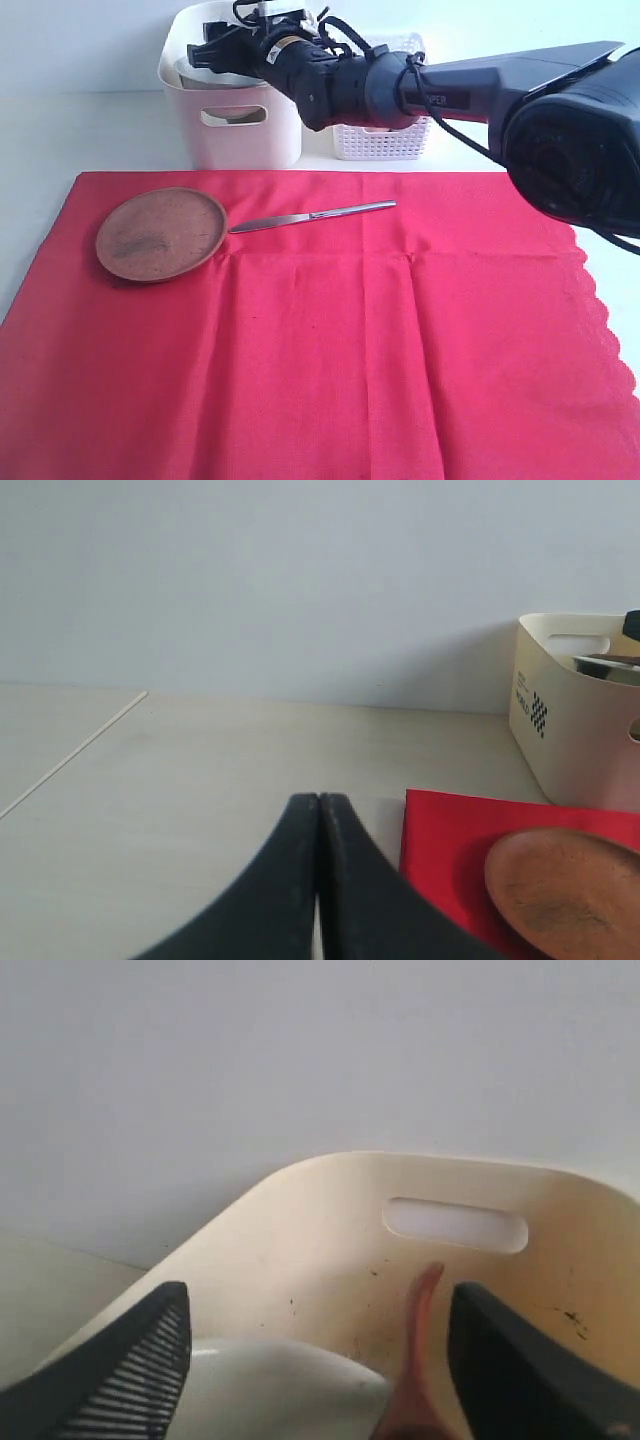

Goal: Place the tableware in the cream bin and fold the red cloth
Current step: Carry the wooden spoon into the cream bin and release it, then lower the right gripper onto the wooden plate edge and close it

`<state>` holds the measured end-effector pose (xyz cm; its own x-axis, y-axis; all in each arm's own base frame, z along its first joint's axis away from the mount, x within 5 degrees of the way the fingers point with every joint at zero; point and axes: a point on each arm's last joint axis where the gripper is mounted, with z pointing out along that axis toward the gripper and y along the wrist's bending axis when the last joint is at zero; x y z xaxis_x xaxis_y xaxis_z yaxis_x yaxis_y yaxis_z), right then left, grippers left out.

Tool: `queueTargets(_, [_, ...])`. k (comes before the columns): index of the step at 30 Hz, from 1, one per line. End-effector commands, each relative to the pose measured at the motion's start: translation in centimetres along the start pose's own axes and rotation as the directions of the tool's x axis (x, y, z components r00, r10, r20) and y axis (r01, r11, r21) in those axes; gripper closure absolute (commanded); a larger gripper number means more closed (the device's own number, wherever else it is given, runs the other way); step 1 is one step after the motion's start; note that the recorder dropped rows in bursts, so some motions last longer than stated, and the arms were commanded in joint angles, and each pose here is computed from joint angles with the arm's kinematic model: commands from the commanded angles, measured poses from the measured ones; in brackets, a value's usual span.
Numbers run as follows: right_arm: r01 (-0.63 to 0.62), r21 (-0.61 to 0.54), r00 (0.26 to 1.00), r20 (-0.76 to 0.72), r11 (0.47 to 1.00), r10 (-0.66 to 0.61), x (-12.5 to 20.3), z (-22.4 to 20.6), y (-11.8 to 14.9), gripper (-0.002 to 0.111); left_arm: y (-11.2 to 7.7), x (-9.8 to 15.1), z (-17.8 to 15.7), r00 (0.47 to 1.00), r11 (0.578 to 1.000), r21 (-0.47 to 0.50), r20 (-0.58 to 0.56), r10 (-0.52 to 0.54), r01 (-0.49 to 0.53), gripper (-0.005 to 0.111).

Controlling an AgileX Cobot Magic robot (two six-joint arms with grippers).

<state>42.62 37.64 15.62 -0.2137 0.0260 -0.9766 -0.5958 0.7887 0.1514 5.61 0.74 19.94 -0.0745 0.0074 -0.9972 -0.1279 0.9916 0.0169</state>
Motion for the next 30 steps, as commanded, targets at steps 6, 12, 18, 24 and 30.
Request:
queueTargets(6, [-0.012,-0.029,0.998,-0.069,1.000,0.010,-8.4,-3.2,1.1,0.037,0.0,0.0,0.0,1.000,1.000,-0.001,0.005,-0.013,0.013,0.106])
queueTargets(12, [0.012,-0.061,0.994,-0.106,0.998,-0.019,-15.0,-7.4,2.3,0.037,0.0,0.0,0.0,1.000,1.000,-0.001,0.005,-0.013,0.013,0.106])
queueTargets(18, [0.102,-0.108,0.972,-0.201,0.989,-0.122,-19.8,-12.4,3.2,0.037,0.0,0.0,0.0,1.000,1.000,-0.001,0.005,-0.013,0.013,0.106])
queueTargets(24, [0.099,-0.143,0.934,-0.329,0.985,-0.142,-22.2,-16.7,3.7,0.038,0.0,0.0,0.0,1.000,1.000,-0.001,0.005,-0.013,0.013,0.106])
queueTargets(30, [0.141,-0.252,0.784,-0.563,0.957,-0.264,-19.3,-17.5,3.8,0.053,0.0,0.0,0.0,1.000,1.000,-0.001,0.005,-0.013,0.013,0.106])
